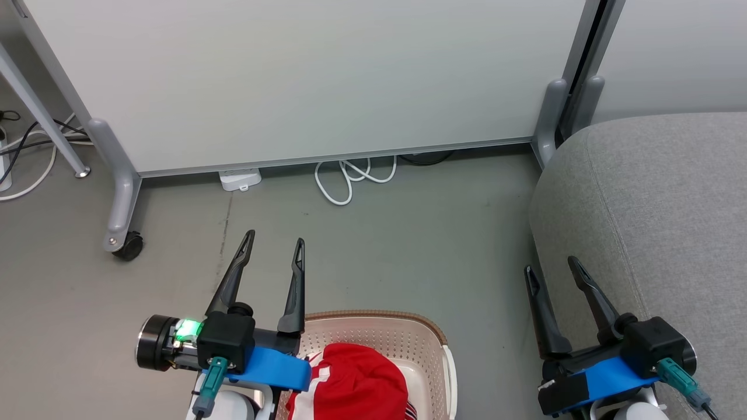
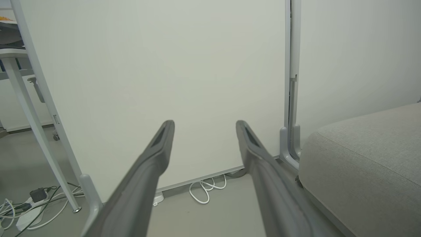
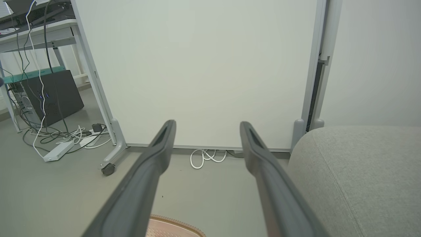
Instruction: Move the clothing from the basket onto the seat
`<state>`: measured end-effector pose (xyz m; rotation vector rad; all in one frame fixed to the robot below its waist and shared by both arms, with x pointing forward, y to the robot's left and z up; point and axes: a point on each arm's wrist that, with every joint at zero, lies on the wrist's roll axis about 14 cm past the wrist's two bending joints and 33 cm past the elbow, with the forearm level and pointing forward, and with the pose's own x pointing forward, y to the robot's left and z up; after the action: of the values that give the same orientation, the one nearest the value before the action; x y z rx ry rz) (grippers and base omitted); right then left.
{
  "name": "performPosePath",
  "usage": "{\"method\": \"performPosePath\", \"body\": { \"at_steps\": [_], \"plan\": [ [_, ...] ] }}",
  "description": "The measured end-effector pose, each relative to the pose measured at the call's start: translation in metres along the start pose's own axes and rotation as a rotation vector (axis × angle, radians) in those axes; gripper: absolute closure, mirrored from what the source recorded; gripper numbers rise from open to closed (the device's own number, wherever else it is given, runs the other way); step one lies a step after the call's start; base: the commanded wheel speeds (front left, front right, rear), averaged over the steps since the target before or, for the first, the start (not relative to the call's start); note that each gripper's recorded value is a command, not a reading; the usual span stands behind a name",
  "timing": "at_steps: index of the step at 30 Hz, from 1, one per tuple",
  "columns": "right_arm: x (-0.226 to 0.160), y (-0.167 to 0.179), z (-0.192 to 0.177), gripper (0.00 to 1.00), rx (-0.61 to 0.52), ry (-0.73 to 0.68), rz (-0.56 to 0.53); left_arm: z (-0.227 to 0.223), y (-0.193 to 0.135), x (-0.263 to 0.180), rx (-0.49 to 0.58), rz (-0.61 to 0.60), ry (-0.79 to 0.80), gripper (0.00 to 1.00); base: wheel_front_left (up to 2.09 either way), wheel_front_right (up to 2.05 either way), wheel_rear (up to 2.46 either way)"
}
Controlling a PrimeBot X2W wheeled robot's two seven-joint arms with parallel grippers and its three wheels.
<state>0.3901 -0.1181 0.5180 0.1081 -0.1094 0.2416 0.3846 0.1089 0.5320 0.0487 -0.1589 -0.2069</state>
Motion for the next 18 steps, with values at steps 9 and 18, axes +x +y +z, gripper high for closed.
{"method": "performPosePath", "body": {
  "at_steps": [9,18],
  "plan": [
    [0.006,-0.005,-0.001,0.00,-0.004,0.001,-0.010,0.002,-0.004,0.011,-0.003,-0.033,-0.008,0.00,0.00,0.00,0.00],
    [0.027,-0.015,-0.003,0.00,-0.026,-0.006,-0.022,-0.024,-0.024,0.046,0.036,-0.198,0.054,0.00,0.00,0.00,0.00]
  ]
}}
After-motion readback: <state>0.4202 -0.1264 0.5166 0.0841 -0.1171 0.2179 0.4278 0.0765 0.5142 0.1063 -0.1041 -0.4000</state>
